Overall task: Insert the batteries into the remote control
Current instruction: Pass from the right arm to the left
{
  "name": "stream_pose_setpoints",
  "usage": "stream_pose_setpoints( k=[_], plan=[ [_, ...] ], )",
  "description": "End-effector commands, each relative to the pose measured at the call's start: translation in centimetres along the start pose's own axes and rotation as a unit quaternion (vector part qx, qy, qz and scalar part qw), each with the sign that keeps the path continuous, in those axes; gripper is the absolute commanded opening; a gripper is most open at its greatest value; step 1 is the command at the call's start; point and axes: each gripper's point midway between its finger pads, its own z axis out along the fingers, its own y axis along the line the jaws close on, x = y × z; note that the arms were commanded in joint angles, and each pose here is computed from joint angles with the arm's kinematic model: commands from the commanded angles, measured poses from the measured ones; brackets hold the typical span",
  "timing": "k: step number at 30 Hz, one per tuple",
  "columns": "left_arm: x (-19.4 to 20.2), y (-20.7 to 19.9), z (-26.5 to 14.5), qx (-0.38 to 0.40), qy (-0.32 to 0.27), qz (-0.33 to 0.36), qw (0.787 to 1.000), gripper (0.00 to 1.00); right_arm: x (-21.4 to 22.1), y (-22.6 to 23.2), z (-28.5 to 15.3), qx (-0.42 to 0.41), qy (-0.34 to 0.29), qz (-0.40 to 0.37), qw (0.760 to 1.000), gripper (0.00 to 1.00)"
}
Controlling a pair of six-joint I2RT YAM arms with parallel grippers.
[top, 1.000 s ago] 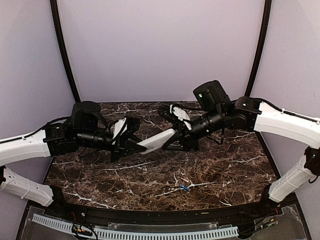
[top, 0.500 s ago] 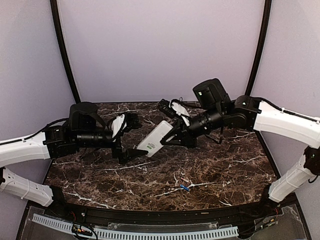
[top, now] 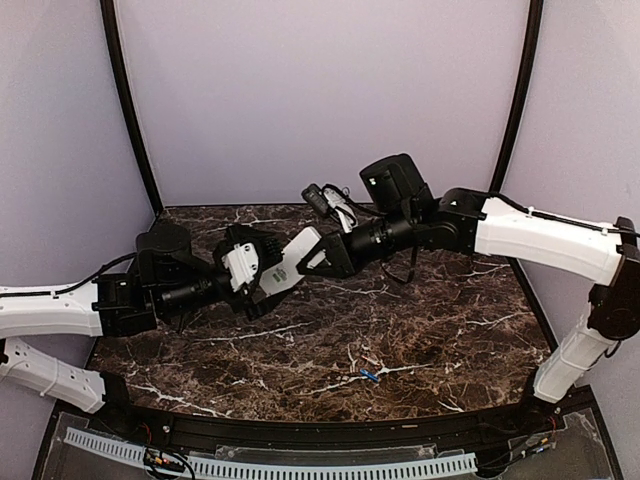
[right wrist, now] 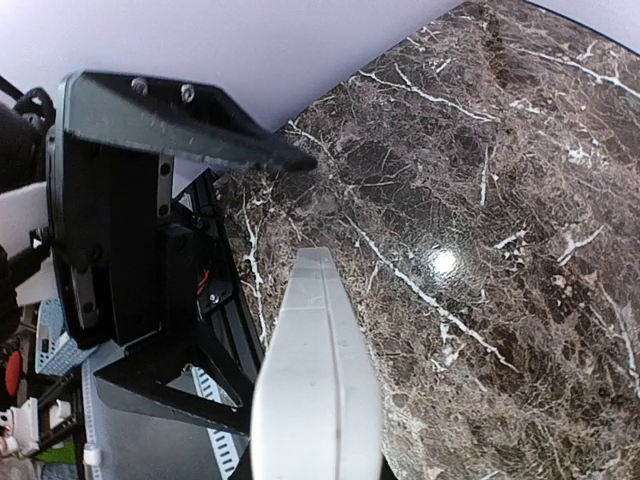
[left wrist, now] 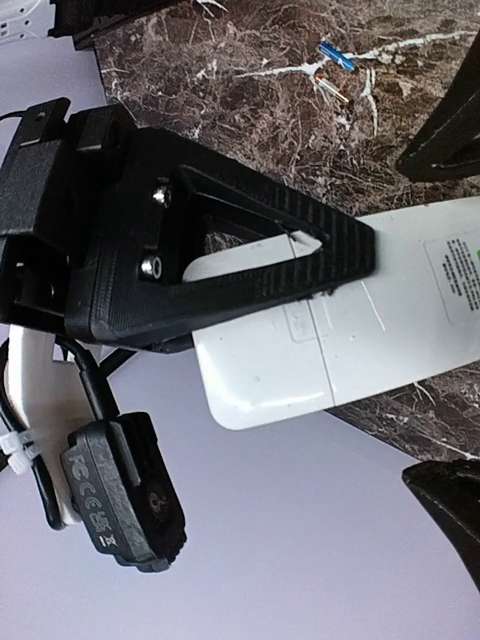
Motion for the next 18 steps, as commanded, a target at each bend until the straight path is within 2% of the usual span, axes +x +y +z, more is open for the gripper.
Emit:
stream_pose_setpoints(
  k=[1,5,12,14,15,16,18],
  plan=[
    [1.17,1.47,0.67,-0.058,0.031,0.019,0.998,0.93,-3.41,1.23,-0.30,-0.031,-0.053,0.031,0.998,0.00],
    [1.64,1.51,1.33,-0.060,0.048,0.018,0.997,0.79,-3.07,1.70,0.24,-0.054,-0.045,0.041,0.997,0.00],
    [1.87,0.86,1.26,-0.049,0.042,0.005,0.998,0.74,-3.55,2.16,-0.03,-0.072,-0.058,0.045,0.995,0.00],
    [1.93,0.87,1.20,-0.048,0.045,0.006,0.998,0.66,-3.42,2.09,-0.02,-0.072,-0.056,0.045,0.995,0.00],
    [1.86,0.94,1.14,-0.048,0.046,0.004,0.998,0.57,-3.35,1.90,-0.02,-0.070,-0.055,0.046,0.995,0.00],
    [1.78,0.95,1.11,-0.047,0.045,0.002,0.998,0.52,-3.22,1.72,-0.04,-0.068,-0.053,0.047,0.995,0.00],
    [1.43,1.00,0.94,-0.045,0.039,-0.004,0.998,0.34,-3.08,1.42,-0.21,-0.068,-0.054,0.051,0.995,0.00]
  ],
)
